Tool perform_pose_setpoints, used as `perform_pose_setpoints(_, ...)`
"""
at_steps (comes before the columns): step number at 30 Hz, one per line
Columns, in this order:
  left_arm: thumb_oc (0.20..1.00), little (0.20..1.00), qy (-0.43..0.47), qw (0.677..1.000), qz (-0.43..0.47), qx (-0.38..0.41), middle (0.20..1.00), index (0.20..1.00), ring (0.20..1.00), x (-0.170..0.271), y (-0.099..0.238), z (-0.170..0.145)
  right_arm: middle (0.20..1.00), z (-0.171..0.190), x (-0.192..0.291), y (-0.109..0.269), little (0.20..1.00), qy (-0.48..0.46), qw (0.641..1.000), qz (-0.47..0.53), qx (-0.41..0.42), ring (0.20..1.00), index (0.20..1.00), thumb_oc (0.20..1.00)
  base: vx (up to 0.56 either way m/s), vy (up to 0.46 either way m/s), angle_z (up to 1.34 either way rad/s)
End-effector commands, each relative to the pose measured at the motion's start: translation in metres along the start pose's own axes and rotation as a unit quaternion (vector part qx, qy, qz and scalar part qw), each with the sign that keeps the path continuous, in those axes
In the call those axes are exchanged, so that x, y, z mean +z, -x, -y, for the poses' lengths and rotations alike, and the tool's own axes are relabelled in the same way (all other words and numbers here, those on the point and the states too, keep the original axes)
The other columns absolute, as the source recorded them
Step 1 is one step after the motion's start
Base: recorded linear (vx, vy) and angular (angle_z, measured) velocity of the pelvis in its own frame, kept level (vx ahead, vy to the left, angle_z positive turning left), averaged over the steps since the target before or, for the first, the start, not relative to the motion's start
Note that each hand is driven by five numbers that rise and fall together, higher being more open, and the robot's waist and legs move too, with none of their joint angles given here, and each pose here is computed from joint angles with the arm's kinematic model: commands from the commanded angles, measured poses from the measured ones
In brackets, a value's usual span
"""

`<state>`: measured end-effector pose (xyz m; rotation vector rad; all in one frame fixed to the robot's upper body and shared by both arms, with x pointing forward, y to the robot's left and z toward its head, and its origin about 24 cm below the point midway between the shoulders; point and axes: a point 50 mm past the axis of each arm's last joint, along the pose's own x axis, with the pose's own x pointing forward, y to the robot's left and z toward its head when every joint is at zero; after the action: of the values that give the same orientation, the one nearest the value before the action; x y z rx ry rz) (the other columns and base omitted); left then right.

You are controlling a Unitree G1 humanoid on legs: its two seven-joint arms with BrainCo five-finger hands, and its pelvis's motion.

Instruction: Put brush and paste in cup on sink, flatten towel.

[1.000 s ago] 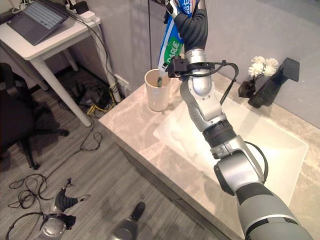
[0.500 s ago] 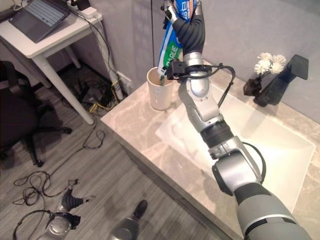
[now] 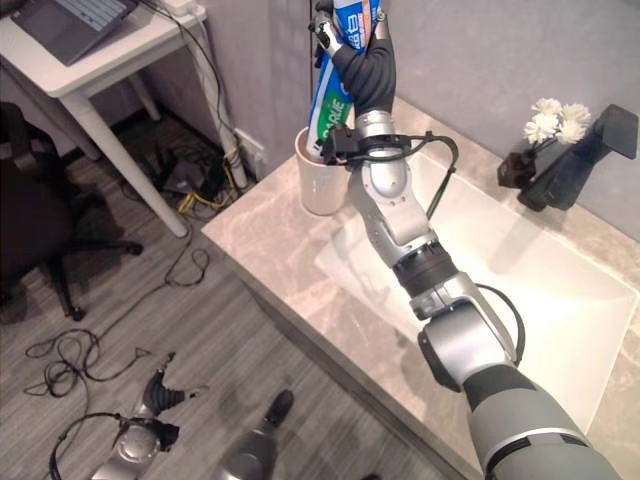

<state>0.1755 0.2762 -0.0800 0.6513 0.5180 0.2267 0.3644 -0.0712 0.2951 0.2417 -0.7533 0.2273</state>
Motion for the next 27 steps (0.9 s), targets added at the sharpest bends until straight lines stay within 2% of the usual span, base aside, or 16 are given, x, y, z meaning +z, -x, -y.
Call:
perform_pose_setpoints(1, 1.0, 1.0, -0.023, 1.0, 0.015, 0.016, 1.0, 1.0, 1.0, 0.003, -0.007, -0.013, 0.2, -0.01, 0.035, -0.019, 0.2, 0.001, 0.997, 0.075, 0.023, 0.2, 0.2, 0.2, 0.0, 0.001, 0.03)
perform_pose_setpoints(9, 1.0, 1.0, -0.02, 0.999, 0.022, 0.015, 1.0, 1.0, 1.0, 0.008, -0.009, -0.01, 0.206, -0.006, 0.032, -0.015, 0.206, 0.007, 0.997, 0.071, 0.019, 0.206, 0.206, 0.206, 0.0, 0.0, 0.0)
perform_pose_setpoints(10, 1.0, 1.0, -0.02, 0.999, 0.022, 0.015, 1.0, 1.0, 1.0, 0.008, -0.009, -0.01, 0.369, -0.006, 0.032, -0.015, 0.369, 0.007, 0.997, 0.071, 0.019, 0.369, 0.369, 0.369, 0.0, 0.0, 0.0)
perform_pose_setpoints(11, 1.0, 1.0, -0.021, 0.999, 0.024, 0.014, 1.0, 1.0, 1.0, 0.009, -0.009, -0.01, 0.809, -0.006, 0.032, -0.015, 0.809, 0.009, 0.997, 0.071, 0.021, 0.809, 0.809, 0.809, 0.0, 0.0, 0.0)
perform_pose_setpoints(12, 1.0, 1.0, -0.022, 0.999, 0.025, 0.012, 1.0, 1.0, 1.0, 0.009, -0.009, -0.009, 1.0, -0.007, 0.033, -0.015, 1.0, 0.012, 0.997, 0.071, 0.025, 1.0, 1.0, 1.0, 0.0, 0.0, 0.0)
perform_pose_setpoints(27, 1.0, 1.0, -0.029, 0.999, 0.017, 0.002, 1.0, 1.0, 1.0, 0.006, -0.007, -0.003, 1.0, -0.008, 0.029, -0.011, 1.0, 0.035, 0.996, 0.069, 0.035, 1.0, 1.0, 1.0, -0.02, 0.011, 0.0)
